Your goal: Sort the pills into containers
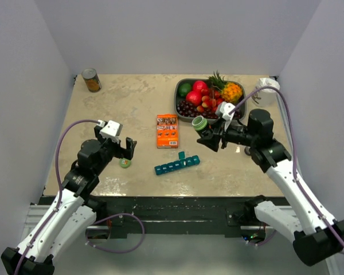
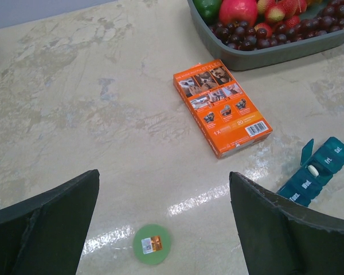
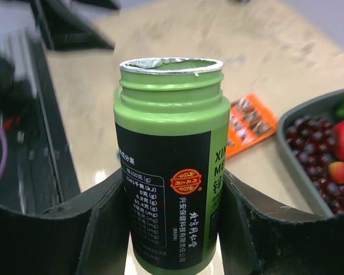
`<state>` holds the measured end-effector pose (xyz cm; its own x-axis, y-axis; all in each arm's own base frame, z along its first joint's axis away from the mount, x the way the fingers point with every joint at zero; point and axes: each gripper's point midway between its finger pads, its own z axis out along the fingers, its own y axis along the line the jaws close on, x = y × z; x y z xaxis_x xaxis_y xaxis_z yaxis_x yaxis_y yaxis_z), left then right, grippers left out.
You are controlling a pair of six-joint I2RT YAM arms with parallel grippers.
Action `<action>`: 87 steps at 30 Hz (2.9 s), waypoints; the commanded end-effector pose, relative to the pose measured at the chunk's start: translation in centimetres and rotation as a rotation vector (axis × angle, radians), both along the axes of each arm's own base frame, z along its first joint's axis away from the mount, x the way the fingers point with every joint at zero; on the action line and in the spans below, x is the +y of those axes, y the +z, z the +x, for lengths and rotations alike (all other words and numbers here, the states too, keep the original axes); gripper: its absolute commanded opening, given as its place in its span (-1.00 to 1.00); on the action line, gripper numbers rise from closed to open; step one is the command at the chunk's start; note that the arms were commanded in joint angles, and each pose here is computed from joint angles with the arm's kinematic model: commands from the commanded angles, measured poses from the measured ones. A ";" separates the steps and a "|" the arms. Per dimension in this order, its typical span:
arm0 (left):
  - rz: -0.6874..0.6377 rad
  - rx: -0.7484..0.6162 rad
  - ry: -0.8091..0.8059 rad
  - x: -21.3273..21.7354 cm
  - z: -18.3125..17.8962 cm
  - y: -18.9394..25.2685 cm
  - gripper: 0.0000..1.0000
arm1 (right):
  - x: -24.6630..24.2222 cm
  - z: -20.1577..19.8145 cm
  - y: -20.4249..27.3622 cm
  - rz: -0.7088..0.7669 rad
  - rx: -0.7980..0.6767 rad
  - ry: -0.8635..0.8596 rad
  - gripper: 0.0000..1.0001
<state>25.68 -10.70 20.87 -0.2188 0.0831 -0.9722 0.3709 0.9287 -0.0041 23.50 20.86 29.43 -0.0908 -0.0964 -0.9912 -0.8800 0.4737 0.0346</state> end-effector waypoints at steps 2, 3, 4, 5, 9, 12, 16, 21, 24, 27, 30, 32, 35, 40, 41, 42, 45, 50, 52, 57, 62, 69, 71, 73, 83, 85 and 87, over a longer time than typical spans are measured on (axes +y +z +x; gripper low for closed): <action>-0.010 -0.077 -0.016 -0.1 0.3 2.3 0.98 | -0.8 -3.7 -5.1 -0.335 0.005 0.313 -1.00; -0.009 -0.076 -0.017 -0.2 0.3 2.2 0.98 | -1.3 -4.0 -6.1 -0.383 0.019 0.331 -1.00; -0.008 -0.076 -0.019 -0.2 0.4 2.2 0.98 | -2.0 -4.7 -7.2 -0.442 0.035 0.375 -1.00; -0.009 -0.072 -0.023 -0.3 0.4 2.2 0.98 | -2.5 -4.6 -8.1 -0.488 0.048 0.385 -1.00; -0.007 -0.070 -0.024 -0.3 0.4 2.1 0.98 | -3.1 -4.0 -12.4 -0.660 0.209 0.451 -1.00; -0.008 -0.076 -0.024 -0.3 0.3 2.3 0.98 | -2.8 -3.9 -14.9 -0.747 0.335 0.473 -1.00; -0.011 -0.083 -0.024 -0.3 0.3 2.5 0.98 | -1.8 -2.8 -16.8 -0.814 0.346 0.448 -1.00; -0.011 -0.085 -0.024 -0.3 0.3 2.5 0.98 | -1.1 -2.4 -18.5 -0.839 0.424 0.474 -1.00; -0.011 -0.088 -0.024 -0.2 0.2 2.6 0.98 | -0.8 -2.3 -20.0 -0.875 0.466 0.475 -1.00; -0.018 -0.094 -0.043 -0.5 0.0 2.8 0.98 | -0.9 -1.9 -21.4 -0.911 0.511 0.458 -1.00; -0.019 -0.097 -0.046 -0.6 0.0 2.9 0.98 | -1.0 -2.0 -21.9 -0.927 0.554 0.454 -1.00; -0.021 -0.096 -0.046 -0.6 0.0 2.9 0.98 | -1.2 -2.1 -22.2 -0.940 0.571 0.447 -1.00; -0.021 -0.098 -0.048 -0.6 0.0 2.9 0.98 | -1.3 -2.1 -22.3 -0.958 0.596 0.436 -1.00; -0.021 -0.098 -0.051 -0.6 -0.1 2.9 0.98 | -1.2 -2.0 -22.6 -0.986 0.621 0.417 -1.00; -0.020 -0.097 -0.051 -0.6 -0.1 2.8 0.98 | -1.1 -2.0 -22.6 -0.988 0.620 0.417 -1.00; -0.023 -0.100 -0.049 -0.6 -0.1 3.0 0.98 | -1.1 -2.2 -22.7 -0.993 0.624 0.418 -1.00; -0.023 -0.099 -0.051 -0.6 -0.1 2.9 0.98 | -1.0 -2.3 -22.7 -1.005 0.628 0.414 -1.00; -0.021 -0.099 -0.052 -0.7 -0.1 2.9 0.98 | -1.0 -2.3 -23.0 -1.036 0.637 0.399 -1.00; -0.021 -0.099 -0.051 -0.6 -0.1 2.9 0.98 | -0.9 -2.3 -23.0 -1.045 0.643 0.389 -1.00; -0.021 -0.099 -0.052 -0.7 -0.1 2.9 0.98 | -1.2 -2.2 -23.2 -1.080 0.664 0.363 -1.00; -0.021 -0.099 -0.052 -0.6 -0.1 2.9 0.98 | -1.3 -2.2 -23.2 -1.109 0.671 0.345 -1.00; -0.023 -0.106 -0.054 -0.7 -0.1 3.1 0.98 | -1.2 -2.3 -23.0 -1.146 0.677 0.334 -1.00; -0.022 -0.104 -0.054 -0.6 -0.1 3.0 0.98 | -1.1 -2.2 -22.8 -1.155 0.672 0.319 -1.00; -0.023 -0.106 -0.054 -0.7 -0.1 3.1 0.98 | -1.1 -2.1 -22.8 -1.162 0.674 0.311 -1.00; -0.024 -0.108 -0.056 -0.7 -0.2 3.2 0.98 | -1.2 -2.4 -22.6 -1.224 0.682 0.302 -1.00; -0.024 -0.110 -0.054 -0.6 -0.2 3.2 0.98 | -1.1 -2.3 -22.5 -1.225 0.679 0.299 -1.00; -0.025 -0.110 -0.056 -0.7 -0.2 3.2 0.98 | -1.1 -2.2 -22.4 -1.234 0.679 0.296 -1.00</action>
<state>25.15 -11.36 21.61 -0.1866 0.0869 -0.9786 0.4190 0.9080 0.0007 20.85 19.42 5.80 -0.3216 -0.9460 -0.0399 -0.9278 0.3064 0.2128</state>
